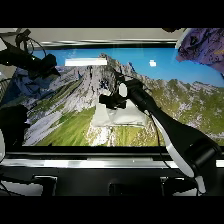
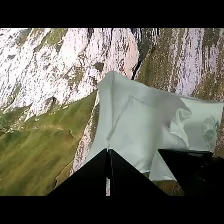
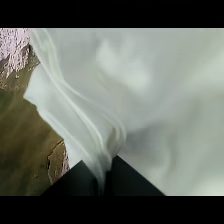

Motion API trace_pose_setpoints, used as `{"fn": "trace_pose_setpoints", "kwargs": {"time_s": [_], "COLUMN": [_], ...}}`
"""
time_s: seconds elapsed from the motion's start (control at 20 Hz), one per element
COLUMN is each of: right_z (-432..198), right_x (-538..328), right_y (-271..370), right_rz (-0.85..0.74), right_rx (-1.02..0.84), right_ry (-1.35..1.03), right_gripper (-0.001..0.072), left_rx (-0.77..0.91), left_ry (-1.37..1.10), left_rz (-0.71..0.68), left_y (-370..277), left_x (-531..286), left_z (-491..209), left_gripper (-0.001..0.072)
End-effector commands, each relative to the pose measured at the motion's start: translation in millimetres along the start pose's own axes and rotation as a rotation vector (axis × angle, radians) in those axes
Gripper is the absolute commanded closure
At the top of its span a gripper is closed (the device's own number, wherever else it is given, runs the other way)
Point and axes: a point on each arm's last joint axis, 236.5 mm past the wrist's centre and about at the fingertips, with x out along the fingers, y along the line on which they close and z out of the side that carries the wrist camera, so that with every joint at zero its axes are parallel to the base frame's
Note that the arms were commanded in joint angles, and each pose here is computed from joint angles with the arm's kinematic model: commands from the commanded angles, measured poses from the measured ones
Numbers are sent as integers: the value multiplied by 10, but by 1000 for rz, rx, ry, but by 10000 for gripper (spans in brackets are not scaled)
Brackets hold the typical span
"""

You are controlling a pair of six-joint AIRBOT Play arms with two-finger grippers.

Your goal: Fold the clothes and pants, and hang the long-sleeved shirts on hangers.

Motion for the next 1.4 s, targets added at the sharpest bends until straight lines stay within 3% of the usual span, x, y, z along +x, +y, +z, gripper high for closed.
{"fn": "trace_pose_setpoints", "kwargs": {"time_s": [0.0,0.05,0.1,0.2,0.4,0.5,0.6,0.8,1.0,1.1,1.35], "right_z": [-36,-61,-76,-103,56,328,554,648,237,2,-123], "right_x": [243,266,278,246,-282,-787,-1312,-1811,-1392,-1075,-517], "right_y": [36,64,105,239,376,127,-370,-1586,-2234,-2446,-2578], "right_rz": [20,34,53,108,187,187,148,128,338,355,395], "right_rx": [28,37,41,15,-28,-6,-14,76,289,342,386], "right_ry": [14,26,33,44,-5,-66,-111,-80,-6,34,90], "right_gripper": [681,676,621,427,158,155,87,87,89,94,184], "left_rx": [4,4,4,4,4,4,4,4,3,3,-3], "left_ry": [0,1,1,1,1,1,2,2,2,2,-3], "left_rz": [4,4,4,4,4,4,5,5,5,5,14], "left_y": [23,24,24,24,24,24,24,24,26,27,70], "left_x": [-14,-14,-14,-14,-14,-14,-14,-14,-15,-13,-23], "left_z": [0,-1,-1,-1,-1,-2,-3,-3,-2,-2,17], "left_gripper": [691,691,691,691,691,691,691,691,690,690,690]}}
